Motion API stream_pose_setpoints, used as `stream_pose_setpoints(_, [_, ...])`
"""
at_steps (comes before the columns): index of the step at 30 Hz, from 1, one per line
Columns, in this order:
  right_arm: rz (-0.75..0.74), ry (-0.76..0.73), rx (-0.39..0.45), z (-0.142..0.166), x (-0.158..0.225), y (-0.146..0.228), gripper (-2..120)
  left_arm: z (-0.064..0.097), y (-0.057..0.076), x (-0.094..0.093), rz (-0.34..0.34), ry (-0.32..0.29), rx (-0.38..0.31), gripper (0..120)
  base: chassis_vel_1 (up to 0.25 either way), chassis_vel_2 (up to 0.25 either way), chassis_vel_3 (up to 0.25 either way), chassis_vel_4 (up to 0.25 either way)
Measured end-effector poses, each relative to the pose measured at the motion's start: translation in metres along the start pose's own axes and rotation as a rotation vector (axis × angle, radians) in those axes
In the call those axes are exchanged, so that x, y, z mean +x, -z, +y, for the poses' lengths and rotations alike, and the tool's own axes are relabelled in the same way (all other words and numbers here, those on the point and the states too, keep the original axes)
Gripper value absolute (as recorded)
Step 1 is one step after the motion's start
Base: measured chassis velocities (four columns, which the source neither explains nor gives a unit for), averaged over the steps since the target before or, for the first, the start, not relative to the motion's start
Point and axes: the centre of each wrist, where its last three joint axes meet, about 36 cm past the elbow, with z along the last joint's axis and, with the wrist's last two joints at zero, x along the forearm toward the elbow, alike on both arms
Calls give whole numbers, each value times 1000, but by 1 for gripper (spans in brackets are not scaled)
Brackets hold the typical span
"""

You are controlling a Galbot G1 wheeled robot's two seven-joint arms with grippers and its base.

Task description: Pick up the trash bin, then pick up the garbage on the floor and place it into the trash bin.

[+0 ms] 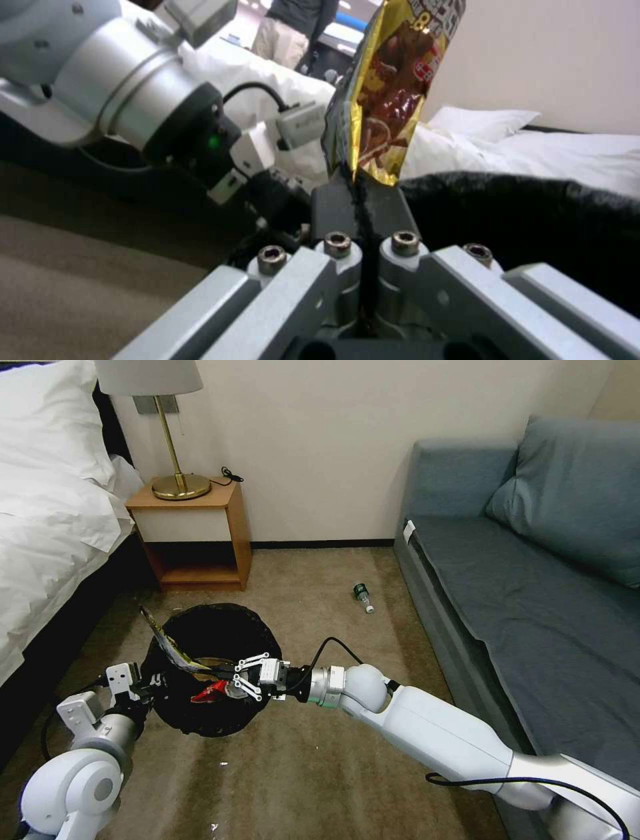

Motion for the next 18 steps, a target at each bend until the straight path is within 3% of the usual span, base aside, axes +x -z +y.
stream_pose_setpoints(18, [34, 16, 40, -2, 11, -20, 0, 1, 12, 3, 38, -13, 26, 0, 0, 0, 0, 0])
